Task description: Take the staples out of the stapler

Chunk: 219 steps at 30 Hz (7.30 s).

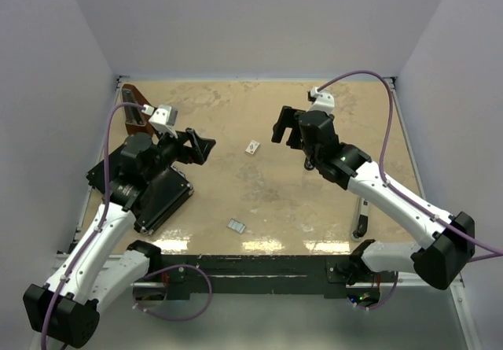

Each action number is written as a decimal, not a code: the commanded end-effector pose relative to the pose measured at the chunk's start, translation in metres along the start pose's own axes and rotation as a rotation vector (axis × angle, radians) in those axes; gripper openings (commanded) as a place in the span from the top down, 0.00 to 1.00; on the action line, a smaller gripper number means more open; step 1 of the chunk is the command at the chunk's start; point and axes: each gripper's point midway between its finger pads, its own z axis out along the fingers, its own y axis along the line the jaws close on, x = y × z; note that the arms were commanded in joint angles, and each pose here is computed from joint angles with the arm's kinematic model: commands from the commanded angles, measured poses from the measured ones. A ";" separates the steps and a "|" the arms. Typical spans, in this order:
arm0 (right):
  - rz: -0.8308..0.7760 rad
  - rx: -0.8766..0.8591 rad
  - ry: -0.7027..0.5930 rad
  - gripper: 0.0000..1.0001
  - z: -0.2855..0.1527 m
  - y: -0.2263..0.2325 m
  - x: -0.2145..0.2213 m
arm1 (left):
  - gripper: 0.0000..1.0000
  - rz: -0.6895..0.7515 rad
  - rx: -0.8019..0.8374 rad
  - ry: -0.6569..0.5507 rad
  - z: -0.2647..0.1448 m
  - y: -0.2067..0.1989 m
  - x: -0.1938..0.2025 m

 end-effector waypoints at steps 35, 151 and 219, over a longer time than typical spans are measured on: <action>-0.116 0.517 0.356 0.22 0.083 -0.145 0.082 | 0.11 0.004 0.024 -0.021 0.003 -0.006 -0.004; 0.148 -0.515 0.017 1.00 -0.020 0.064 0.008 | 0.44 -0.800 0.370 0.364 0.119 -0.115 0.114; 0.031 -0.222 -0.182 0.64 0.015 0.009 -0.043 | 1.00 -0.514 0.565 0.506 0.067 -0.130 0.166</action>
